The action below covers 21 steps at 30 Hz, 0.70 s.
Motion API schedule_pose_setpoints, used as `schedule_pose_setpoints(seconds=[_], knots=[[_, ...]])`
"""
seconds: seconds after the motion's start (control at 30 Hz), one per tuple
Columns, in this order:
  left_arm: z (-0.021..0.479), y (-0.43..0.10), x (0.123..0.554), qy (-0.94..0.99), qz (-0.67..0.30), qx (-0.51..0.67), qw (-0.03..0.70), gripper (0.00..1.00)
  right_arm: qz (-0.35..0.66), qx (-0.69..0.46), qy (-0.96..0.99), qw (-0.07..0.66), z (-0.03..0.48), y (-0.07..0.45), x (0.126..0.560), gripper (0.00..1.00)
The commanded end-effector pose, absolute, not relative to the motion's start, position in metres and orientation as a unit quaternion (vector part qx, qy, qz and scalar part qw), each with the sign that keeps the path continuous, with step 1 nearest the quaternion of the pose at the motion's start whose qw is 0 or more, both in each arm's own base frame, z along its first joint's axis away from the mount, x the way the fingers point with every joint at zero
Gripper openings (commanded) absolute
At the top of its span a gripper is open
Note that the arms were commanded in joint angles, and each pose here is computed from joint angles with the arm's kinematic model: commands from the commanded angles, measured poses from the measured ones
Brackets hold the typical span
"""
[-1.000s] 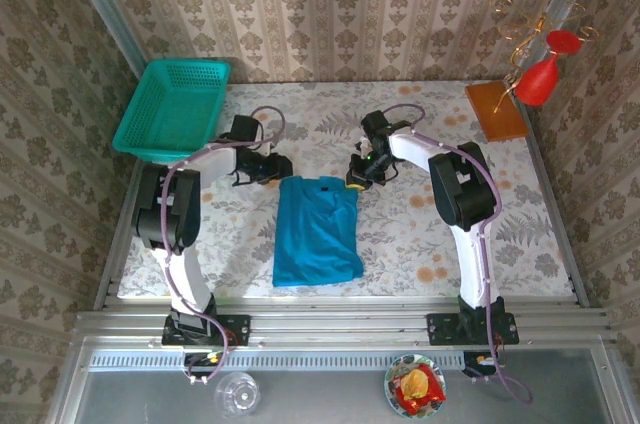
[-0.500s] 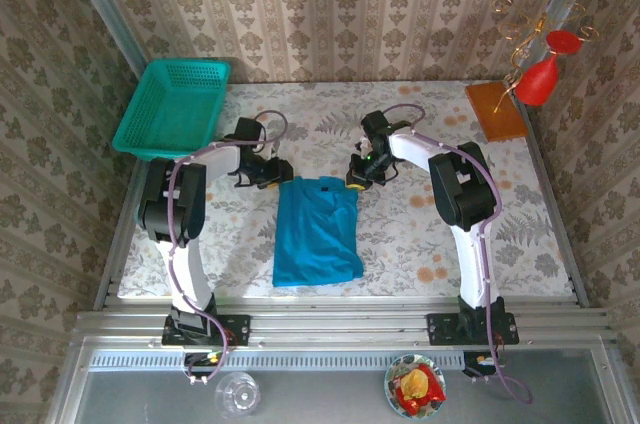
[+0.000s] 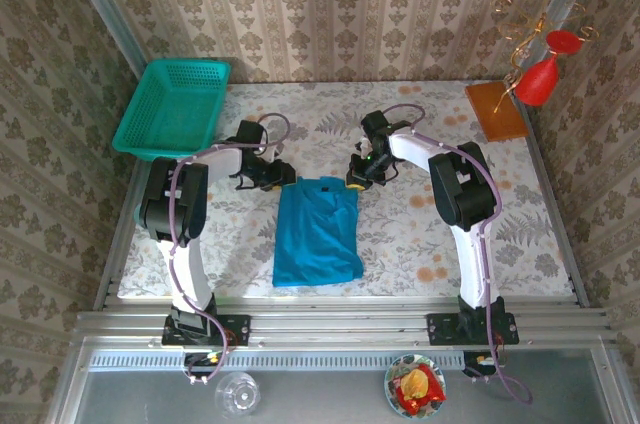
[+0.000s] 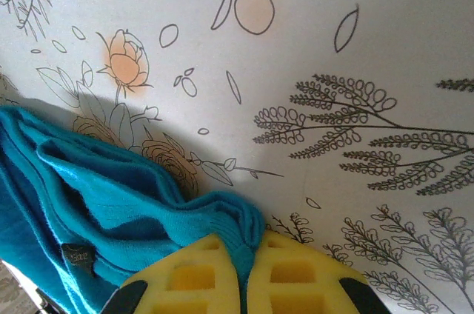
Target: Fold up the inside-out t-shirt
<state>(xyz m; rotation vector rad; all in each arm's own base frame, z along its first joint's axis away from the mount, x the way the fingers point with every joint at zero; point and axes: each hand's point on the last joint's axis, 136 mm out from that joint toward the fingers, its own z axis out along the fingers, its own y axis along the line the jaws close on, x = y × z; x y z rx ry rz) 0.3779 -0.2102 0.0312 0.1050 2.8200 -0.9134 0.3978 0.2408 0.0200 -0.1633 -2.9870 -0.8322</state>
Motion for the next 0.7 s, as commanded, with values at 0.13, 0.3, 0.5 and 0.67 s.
schedule_pose_setpoints(seconds=[0.13,0.3,0.5,0.67], knots=[[0.031,-0.22,0.369,0.94,-0.333,0.039,0.067,0.24,-0.24,-0.059,-0.968,0.032,0.019,0.23,0.387,0.0],[0.036,-0.223,0.374,0.935,-0.343,0.044,0.073,0.07,-0.239,-0.058,-0.969,0.022,0.024,0.229,0.39,0.0],[0.083,-0.219,0.401,0.92,-0.359,0.046,0.15,0.0,-0.249,-0.042,-0.967,-0.044,0.061,0.228,0.411,0.0],[0.156,-0.221,0.432,0.883,-0.404,0.059,0.23,0.0,-0.276,-0.021,-0.953,-0.125,0.122,0.224,0.442,0.0]])
